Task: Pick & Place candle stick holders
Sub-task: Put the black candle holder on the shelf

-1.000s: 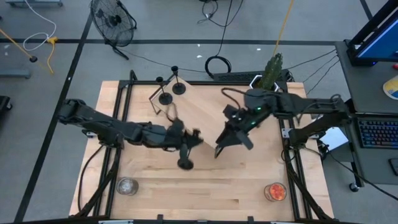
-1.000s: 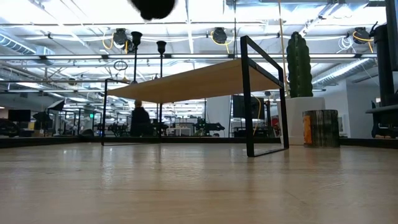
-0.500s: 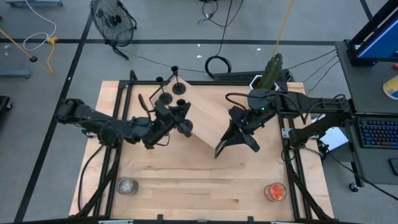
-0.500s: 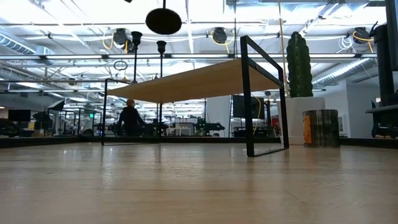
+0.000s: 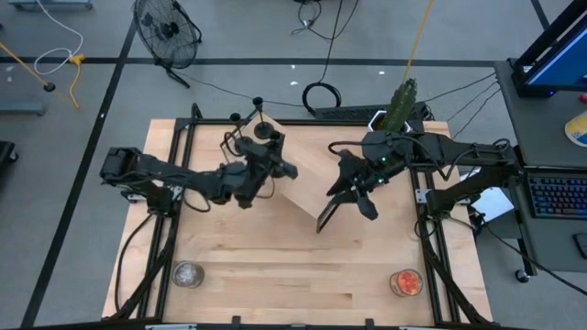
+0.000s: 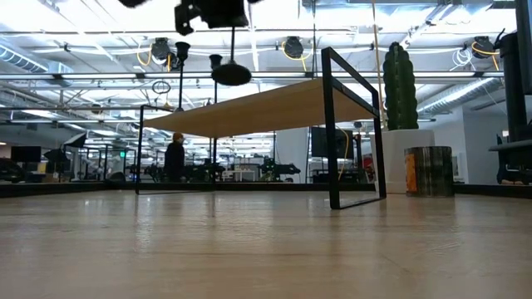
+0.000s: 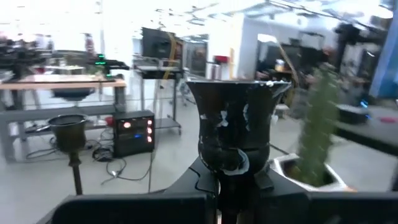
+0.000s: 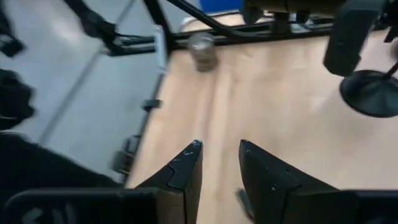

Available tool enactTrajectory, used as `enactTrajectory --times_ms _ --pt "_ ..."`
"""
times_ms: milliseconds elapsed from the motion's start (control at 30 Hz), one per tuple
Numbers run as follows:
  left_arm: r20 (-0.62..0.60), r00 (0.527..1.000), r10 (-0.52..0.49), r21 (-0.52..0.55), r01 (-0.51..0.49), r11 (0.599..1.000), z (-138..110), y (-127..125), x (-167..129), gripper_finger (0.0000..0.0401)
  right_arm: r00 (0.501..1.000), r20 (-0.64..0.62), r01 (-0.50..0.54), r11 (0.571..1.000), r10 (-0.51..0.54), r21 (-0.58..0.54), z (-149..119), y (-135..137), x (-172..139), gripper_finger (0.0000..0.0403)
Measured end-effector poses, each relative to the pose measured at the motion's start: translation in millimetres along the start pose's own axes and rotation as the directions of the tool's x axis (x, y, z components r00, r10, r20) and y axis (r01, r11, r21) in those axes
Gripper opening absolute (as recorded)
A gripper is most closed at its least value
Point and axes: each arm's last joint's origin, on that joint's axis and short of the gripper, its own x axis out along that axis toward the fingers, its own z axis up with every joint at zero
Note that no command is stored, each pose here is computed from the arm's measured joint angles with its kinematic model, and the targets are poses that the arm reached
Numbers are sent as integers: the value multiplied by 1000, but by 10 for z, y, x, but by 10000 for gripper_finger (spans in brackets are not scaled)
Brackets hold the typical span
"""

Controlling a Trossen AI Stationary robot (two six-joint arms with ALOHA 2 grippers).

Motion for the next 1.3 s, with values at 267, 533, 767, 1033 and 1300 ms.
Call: enactTrajectory --times_ms 267,533,767,1033,1300 --pt "38 992 122 4 -122 993 -273 41 327 18 995 -78 47 983 -62 -176 -75 -111 -33 96" --pt "40 975 219 65 -221 973 -408 73 431 18 985 -142 54 954 -99 -295 -135 -222 -78 94" --pt "45 968 247 99 -250 963 -415 159 550 18 982 -145 62 938 -117 -341 -136 -283 -103 93" --pt "42 963 266 152 -269 951 -429 203 608 18 981 -145 72 934 -130 -351 -136 -326 -121 93" --pt "7 961 278 167 -275 947 -509 218 635 19 980 -143 80 934 -138 -349 -133 -351 -131 93"
